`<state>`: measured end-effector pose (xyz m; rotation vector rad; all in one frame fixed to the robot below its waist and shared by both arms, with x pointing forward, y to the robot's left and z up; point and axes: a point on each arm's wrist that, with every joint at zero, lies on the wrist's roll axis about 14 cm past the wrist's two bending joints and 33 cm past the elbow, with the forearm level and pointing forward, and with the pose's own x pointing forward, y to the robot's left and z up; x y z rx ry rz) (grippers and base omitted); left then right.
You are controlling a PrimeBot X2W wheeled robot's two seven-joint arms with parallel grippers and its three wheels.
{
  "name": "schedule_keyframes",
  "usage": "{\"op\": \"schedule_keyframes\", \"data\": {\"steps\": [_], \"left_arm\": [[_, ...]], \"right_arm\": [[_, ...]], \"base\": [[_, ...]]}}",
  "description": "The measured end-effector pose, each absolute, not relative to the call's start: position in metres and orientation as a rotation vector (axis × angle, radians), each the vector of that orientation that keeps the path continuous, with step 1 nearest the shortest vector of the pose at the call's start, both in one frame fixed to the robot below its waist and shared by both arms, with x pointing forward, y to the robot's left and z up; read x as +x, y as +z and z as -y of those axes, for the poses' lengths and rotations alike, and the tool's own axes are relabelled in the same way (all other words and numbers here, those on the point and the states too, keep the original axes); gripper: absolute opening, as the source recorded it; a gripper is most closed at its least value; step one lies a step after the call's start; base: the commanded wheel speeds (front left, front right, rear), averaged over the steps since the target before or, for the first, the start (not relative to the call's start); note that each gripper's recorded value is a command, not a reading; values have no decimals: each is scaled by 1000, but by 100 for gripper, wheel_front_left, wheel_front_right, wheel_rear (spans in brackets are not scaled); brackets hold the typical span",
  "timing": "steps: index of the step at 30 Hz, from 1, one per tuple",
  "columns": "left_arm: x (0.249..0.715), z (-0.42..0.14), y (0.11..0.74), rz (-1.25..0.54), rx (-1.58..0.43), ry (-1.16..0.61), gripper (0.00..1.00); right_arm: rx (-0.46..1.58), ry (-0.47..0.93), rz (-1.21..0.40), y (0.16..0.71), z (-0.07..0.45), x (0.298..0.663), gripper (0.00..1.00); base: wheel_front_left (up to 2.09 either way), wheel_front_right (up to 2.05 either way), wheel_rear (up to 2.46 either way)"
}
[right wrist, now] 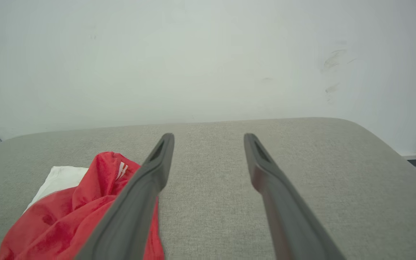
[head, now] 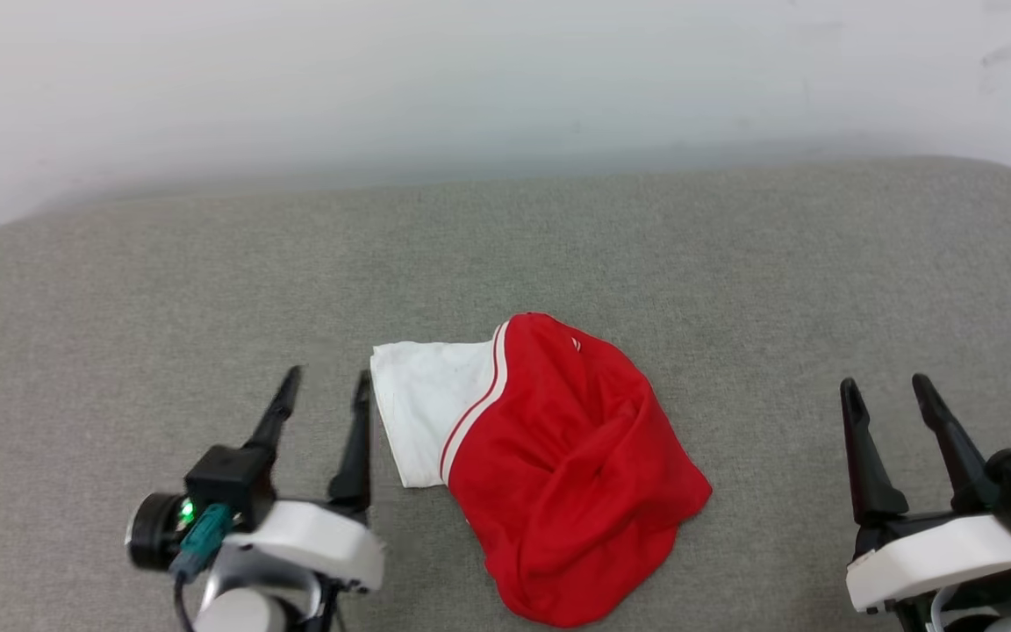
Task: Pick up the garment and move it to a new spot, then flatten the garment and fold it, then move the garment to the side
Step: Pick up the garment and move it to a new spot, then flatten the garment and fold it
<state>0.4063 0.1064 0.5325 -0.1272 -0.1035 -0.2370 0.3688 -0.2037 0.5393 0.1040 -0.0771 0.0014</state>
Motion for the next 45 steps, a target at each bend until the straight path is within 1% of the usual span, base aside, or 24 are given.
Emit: {"op": "schedule_keyframes", "data": {"steps": [4, 8, 13, 25, 28, 29, 31, 34, 41, 45], "left_arm": [[395, -136, 529, 102, -91, -152, 100], [382, -149, 528, 100, -70, -121, 100], [370, -152, 527, 97, -71, -109, 100], [369, -149, 528, 94, -71, -115, 100], [371, -150, 528, 92, -74, -114, 100], [372, -150, 528, 91, -74, -113, 100], [375, -151, 530, 96, -77, -111, 100], [378, -154, 529, 98, -81, -100, 100], [387, -162, 523, 93, -92, -72, 100], [394, -165, 517, 83, -98, -54, 100]], "right_arm": [[103, 10, 69, 539, 201, 362, 100], [102, 12, 63, 539, 200, 356, 100], [103, 12, 61, 540, 200, 350, 100], [109, 11, 57, 539, 200, 349, 100], [136, 2, 31, 533, 203, 350, 100], [139, 2, 13, 529, 203, 350, 100], [171, 24, -84, 511, 195, 352, 100], [158, 72, -228, 487, 184, 354, 100], [58, 323, -542, 444, 134, 349, 100], [-24, 441, -643, 428, 115, 348, 100]], "base": [[0, 0, 0], [0, 0, 0], [0, 0, 0], [0, 0, 0], [0, 0, 0], [0, 0, 0], [0, 0, 0], [0, 0, 0], [0, 0, 0], [0, 0, 0]]}}
